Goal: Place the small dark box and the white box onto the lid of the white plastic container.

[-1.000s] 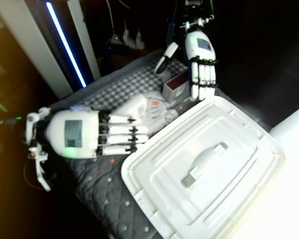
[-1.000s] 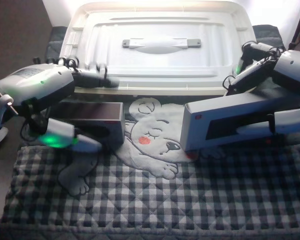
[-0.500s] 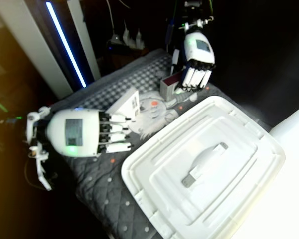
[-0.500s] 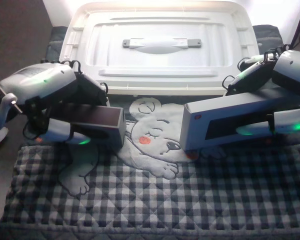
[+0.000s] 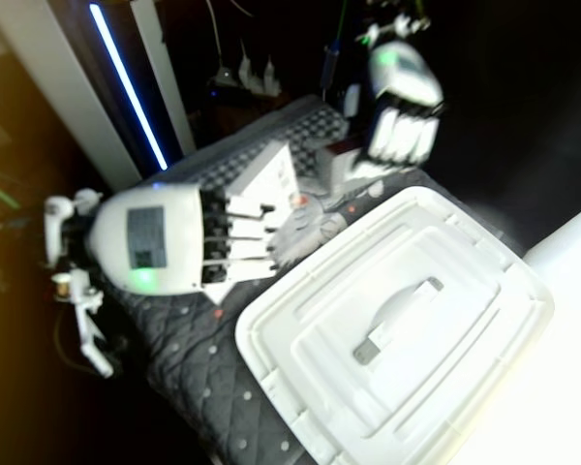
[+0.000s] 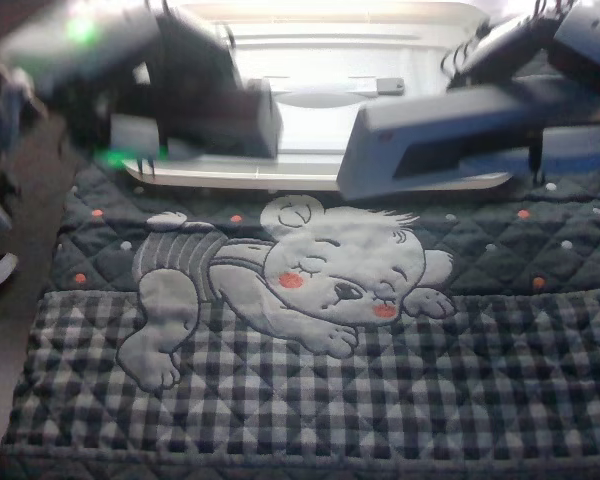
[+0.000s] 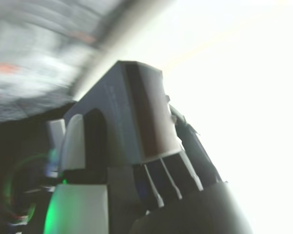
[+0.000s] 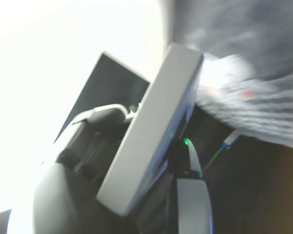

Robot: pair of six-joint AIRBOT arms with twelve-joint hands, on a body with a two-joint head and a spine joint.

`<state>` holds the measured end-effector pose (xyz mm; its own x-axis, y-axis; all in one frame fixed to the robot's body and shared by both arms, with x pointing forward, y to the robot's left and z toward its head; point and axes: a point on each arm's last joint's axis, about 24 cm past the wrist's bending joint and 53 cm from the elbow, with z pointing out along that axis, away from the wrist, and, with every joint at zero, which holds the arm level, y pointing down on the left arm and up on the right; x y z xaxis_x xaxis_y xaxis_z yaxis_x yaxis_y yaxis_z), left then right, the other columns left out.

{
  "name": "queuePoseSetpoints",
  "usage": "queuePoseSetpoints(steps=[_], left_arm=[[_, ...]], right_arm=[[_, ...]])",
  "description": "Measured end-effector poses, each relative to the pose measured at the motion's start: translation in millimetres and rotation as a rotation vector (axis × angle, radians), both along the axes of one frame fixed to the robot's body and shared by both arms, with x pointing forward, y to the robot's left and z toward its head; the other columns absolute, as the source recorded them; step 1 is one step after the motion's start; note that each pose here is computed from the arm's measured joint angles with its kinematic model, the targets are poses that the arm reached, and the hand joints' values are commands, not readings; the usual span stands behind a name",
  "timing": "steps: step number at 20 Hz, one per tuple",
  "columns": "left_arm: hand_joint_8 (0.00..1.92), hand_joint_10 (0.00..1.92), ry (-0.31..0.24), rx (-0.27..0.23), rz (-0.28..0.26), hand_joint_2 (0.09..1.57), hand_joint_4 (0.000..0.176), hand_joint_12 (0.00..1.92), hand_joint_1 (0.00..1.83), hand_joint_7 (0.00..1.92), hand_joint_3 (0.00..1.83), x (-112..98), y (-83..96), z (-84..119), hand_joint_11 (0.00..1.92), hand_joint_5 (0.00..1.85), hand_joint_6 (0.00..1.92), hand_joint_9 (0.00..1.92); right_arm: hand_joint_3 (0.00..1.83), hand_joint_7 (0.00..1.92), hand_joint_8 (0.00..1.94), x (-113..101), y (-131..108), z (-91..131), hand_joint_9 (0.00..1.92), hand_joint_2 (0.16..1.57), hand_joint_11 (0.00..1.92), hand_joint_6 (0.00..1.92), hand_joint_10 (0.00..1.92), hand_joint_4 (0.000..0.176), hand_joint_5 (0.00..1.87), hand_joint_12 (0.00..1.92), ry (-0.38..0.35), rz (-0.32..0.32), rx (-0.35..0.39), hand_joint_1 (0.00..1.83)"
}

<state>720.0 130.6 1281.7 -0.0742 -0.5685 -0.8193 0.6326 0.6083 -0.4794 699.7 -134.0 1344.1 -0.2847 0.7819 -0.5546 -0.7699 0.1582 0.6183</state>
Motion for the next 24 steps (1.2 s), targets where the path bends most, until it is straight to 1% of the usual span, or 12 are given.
queuePoseSetpoints(steps=[6, 7, 8, 10, 11, 15, 17, 19, 21, 22, 23, 24], left_arm=[[0.96, 0.87, -0.015, 0.004, 0.037, 1.09, 0.000, 1.46, 1.24, 1.06, 0.00, 55.7, -34.9, 30.9, 0.86, 1.00, 0.85, 1.07], [0.94, 0.80, 0.012, 0.015, 0.056, 1.09, 0.000, 1.41, 1.25, 1.09, 0.00, 66.1, -33.7, 33.7, 0.91, 0.99, 0.85, 1.12], [0.32, 0.39, 0.027, 0.015, 0.069, 1.06, 0.000, 1.33, 1.19, 0.64, 0.00, 72.0, -31.2, 41.4, 0.27, 0.66, 0.39, 0.59], [0.01, 0.02, 0.048, -0.006, 0.092, 0.98, 0.104, 0.17, 1.01, 0.07, 0.00, 80.8, -24.3, 52.8, 0.01, 0.21, 0.02, 0.06], [0.00, 0.00, 0.046, -0.024, 0.095, 0.95, 0.147, 0.03, 0.96, 0.01, 0.00, 81.6, -22.3, 59.1, 0.00, 0.04, 0.00, 0.01], [0.00, 0.00, 0.032, -0.020, 0.080, 0.93, 0.109, 0.00, 0.95, 0.00, 0.00, 76.7, -29.1, 64.0, 0.00, 0.00, 0.00, 0.00], [0.00, 0.00, 0.032, -0.019, 0.062, 0.93, 0.150, 0.00, 1.00, 0.00, 0.00, 69.0, -32.9, 59.0, 0.00, 0.00, 0.00, 0.00], [0.00, 0.00, 0.016, -0.022, 0.029, 0.95, 0.122, 0.00, 1.09, 0.00, 0.00, 55.4, -41.1, 53.3, 0.00, 0.00, 0.00, 0.00], [0.00, 0.00, -0.008, -0.034, -0.011, 1.00, 0.133, 0.00, 1.11, 0.00, 0.02, 37.3, -45.0, 48.5, 0.00, 0.00, 0.00, 0.00], [0.00, 0.00, -0.028, -0.050, -0.026, 1.02, 0.167, 0.00, 1.05, 0.00, 0.03, 28.6, -40.6, 47.4, 0.00, 0.00, 0.00, 0.00], [0.00, 0.00, -0.038, -0.068, -0.033, 1.02, 0.174, 0.00, 1.04, 0.00, 0.02, 24.2, -35.7, 47.2, 0.00, 0.00, 0.00, 0.00], [0.00, 0.00, -0.046, -0.091, -0.042, 1.00, 0.176, 0.00, 1.01, 0.00, 0.01, 19.9, -31.0, 46.8, 0.00, 0.00, 0.00, 0.00]], right_arm=[[0.00, 1.01, 1.11, 37.8, -11.6, 26.8, 0.83, 1.12, 0.72, 0.64, 1.34, 0.000, 1.01, 1.45, -0.041, -0.099, 0.025, 1.36], [0.00, 0.96, 1.12, 53.2, -11.8, 22.5, 0.70, 1.14, 0.53, 0.93, 0.96, 0.000, 0.94, 1.36, -0.007, -0.131, 0.002, 1.24], [0.00, 0.43, 0.38, 67.5, -17.7, 18.1, 0.34, 1.05, 0.10, 0.34, 0.40, 0.000, 0.51, 1.04, 0.046, -0.169, -0.014, 1.20], [0.00, 0.04, 0.02, 76.0, -21.1, 21.7, 0.03, 1.00, 0.00, 0.04, 0.03, 0.118, 0.10, 0.25, 0.075, -0.189, -0.008, 1.05], [0.00, 0.01, 0.00, 75.9, -20.4, 27.7, 0.01, 0.99, 0.00, 0.01, 0.00, 0.164, 0.02, 0.10, 0.070, -0.184, 0.015, 1.04], [0.00, 0.00, 0.00, 73.2, -15.6, 28.2, 0.00, 1.01, 0.00, 0.00, 0.00, 0.170, 0.00, 0.00, 0.060, -0.171, 0.009, 1.03], [0.00, 0.00, 0.00, 69.6, -8.9, 26.3, 0.00, 1.00, 0.00, 0.00, 0.00, 0.176, 0.00, 0.00, 0.065, -0.154, 0.000, 1.01], [0.00, 0.00, 0.00, 56.1, -5.1, 28.5, 0.00, 0.97, 0.00, 0.00, 0.00, 0.120, 0.00, 0.00, 0.045, -0.128, -0.018, 1.05], [0.00, 0.00, 0.00, 38.5, -7.4, 30.9, 0.00, 0.94, 0.00, 0.00, 0.00, 0.001, 0.00, 0.00, 0.008, -0.093, 0.007, 0.90], [0.00, 0.00, 0.00, 32.2, -8.9, 26.3, 0.00, 0.92, 0.00, 0.00, 0.00, 0.000, 0.00, 0.00, 0.005, -0.073, 0.016, 0.86], [0.00, 0.00, 0.00, 29.8, -9.3, 21.4, 0.00, 0.88, 0.00, 0.00, 0.00, 0.041, 0.00, 0.22, 0.016, -0.055, 0.024, 0.77], [0.00, 0.00, 0.00, 27.1, -8.6, 16.6, 0.00, 0.84, 0.00, 0.00, 0.00, 0.133, 0.00, 0.04, 0.027, -0.036, 0.028, 0.82]])
